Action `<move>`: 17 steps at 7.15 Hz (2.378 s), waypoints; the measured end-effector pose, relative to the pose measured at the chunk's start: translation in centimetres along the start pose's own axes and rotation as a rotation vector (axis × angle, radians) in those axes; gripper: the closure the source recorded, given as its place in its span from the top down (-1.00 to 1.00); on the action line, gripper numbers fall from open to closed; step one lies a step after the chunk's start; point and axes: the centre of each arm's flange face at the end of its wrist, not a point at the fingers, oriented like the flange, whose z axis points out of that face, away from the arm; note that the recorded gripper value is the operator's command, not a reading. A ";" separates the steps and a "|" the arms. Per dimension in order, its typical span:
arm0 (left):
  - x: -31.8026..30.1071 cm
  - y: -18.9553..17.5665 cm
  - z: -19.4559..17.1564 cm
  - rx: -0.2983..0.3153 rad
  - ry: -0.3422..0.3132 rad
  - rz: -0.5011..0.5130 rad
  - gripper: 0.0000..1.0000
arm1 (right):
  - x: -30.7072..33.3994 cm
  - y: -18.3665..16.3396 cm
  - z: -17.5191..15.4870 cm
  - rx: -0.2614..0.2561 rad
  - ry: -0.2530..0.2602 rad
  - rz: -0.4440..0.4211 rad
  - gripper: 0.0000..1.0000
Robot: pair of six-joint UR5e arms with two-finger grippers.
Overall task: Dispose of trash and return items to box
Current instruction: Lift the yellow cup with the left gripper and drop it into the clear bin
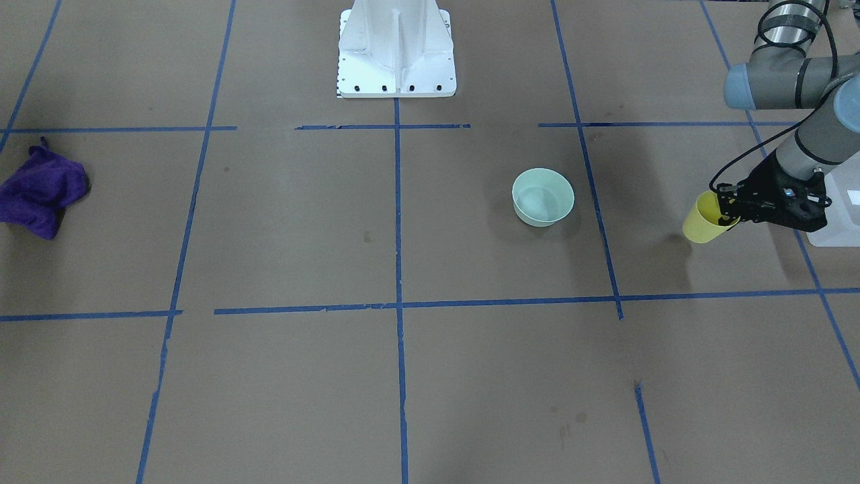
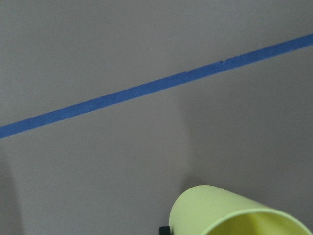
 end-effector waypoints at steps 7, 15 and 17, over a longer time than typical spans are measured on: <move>-23.4 6.6 -12.5 0.061 -0.162 0.093 -1.00 | -5.2 -0.5 4.4 0.025 -0.031 -0.010 1.00; -27.4 12.4 -2.4 -0.119 -0.002 -0.066 -1.00 | -5.0 -0.4 4.7 0.020 -0.028 -0.003 1.00; -28.4 12.7 -0.5 -0.135 -0.044 -0.042 -0.44 | -4.8 -0.4 4.9 0.017 -0.027 0.000 1.00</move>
